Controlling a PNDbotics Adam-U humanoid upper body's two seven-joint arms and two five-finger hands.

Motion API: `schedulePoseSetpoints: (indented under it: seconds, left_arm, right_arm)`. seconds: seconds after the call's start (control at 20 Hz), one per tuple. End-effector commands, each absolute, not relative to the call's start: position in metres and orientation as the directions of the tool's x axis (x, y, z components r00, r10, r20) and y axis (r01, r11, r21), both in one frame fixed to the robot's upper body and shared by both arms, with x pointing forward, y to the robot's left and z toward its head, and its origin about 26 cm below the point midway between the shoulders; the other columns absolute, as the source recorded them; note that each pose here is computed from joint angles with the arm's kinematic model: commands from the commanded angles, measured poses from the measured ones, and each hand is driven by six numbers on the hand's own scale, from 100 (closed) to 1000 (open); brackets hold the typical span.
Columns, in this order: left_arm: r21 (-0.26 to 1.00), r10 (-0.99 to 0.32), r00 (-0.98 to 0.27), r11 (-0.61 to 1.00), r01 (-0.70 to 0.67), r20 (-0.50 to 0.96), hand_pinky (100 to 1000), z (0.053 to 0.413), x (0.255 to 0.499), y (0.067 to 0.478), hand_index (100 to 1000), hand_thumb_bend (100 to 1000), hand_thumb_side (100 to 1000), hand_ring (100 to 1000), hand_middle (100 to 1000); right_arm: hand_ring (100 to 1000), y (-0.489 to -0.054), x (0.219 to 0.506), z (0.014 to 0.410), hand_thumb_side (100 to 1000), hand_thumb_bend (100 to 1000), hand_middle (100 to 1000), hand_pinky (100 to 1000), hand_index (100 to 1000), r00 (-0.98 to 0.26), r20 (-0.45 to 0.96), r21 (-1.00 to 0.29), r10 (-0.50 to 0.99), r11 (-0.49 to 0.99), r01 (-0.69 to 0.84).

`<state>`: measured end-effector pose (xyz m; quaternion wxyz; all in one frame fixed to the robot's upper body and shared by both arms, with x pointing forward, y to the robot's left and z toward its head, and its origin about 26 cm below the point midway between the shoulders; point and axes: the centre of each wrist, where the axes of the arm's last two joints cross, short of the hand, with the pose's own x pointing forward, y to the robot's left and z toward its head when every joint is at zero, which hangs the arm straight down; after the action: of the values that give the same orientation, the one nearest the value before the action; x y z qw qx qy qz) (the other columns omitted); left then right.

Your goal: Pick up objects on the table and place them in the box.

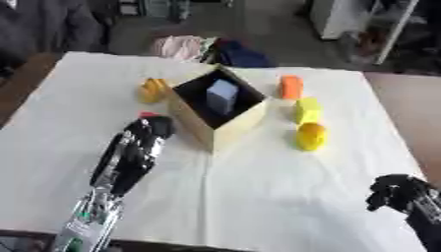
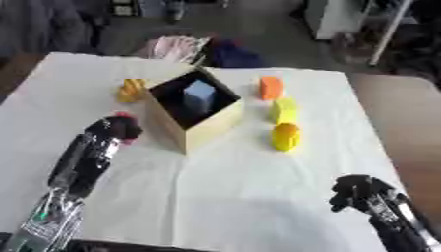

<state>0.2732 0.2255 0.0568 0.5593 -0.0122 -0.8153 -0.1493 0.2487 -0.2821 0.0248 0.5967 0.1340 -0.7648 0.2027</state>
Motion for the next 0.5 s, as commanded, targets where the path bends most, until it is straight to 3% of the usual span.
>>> schedulePoseSetpoints:
  seconds: [0.05, 0.5]
  left_arm:
    - [0.236, -0.144, -0.395, 0.952, 0.195, 0.907, 778, 0.0622, 0.275, 0.2231, 734, 100, 637, 710, 607]
    - [0.241, -0.151, -0.386, 0.95, 0.198, 0.91, 778, 0.0617, 0.2753, 0.223, 734, 100, 642, 711, 607]
  right_arm:
    - [567, -0.2843, 0.25, 0.0289, 731, 100, 594, 532, 701, -0.263, 0.964, -0.168, 0.05, 0.876, -0.452]
    - [568, -0.2842, 0.2504, 0.0287, 734, 100, 595, 531, 702, -0.261, 0.964, -0.172, 0.052, 0.871, -0.461]
